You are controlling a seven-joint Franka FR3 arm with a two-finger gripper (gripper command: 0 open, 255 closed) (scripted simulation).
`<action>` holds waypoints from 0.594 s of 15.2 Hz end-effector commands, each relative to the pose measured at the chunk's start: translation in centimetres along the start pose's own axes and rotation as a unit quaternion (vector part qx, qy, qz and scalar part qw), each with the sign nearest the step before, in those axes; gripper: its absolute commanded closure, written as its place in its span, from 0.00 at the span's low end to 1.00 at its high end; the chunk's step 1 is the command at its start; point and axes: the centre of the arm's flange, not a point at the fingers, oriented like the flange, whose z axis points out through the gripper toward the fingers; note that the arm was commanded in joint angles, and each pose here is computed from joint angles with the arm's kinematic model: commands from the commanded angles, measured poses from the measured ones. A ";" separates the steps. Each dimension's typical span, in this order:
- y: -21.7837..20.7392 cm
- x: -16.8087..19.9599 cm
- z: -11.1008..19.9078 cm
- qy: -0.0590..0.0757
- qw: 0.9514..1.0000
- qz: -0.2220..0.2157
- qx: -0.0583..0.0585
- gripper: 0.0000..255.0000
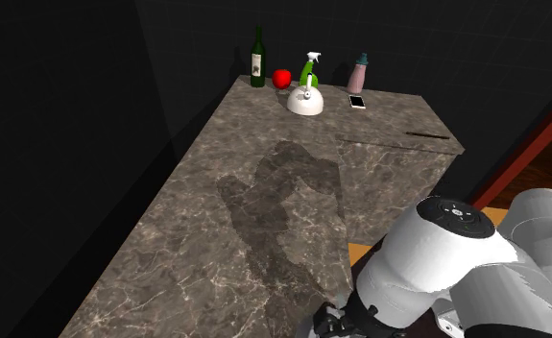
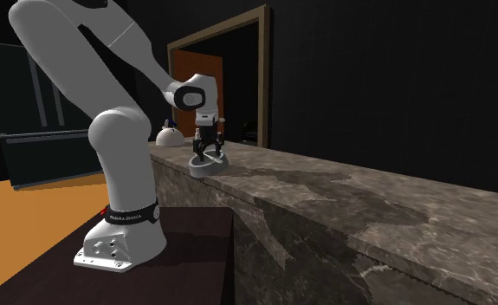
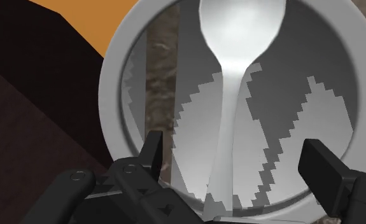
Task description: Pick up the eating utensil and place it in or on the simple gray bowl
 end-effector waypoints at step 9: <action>-0.2 0.1 -5.4 0.001 1.000 0.001 0.012 0.00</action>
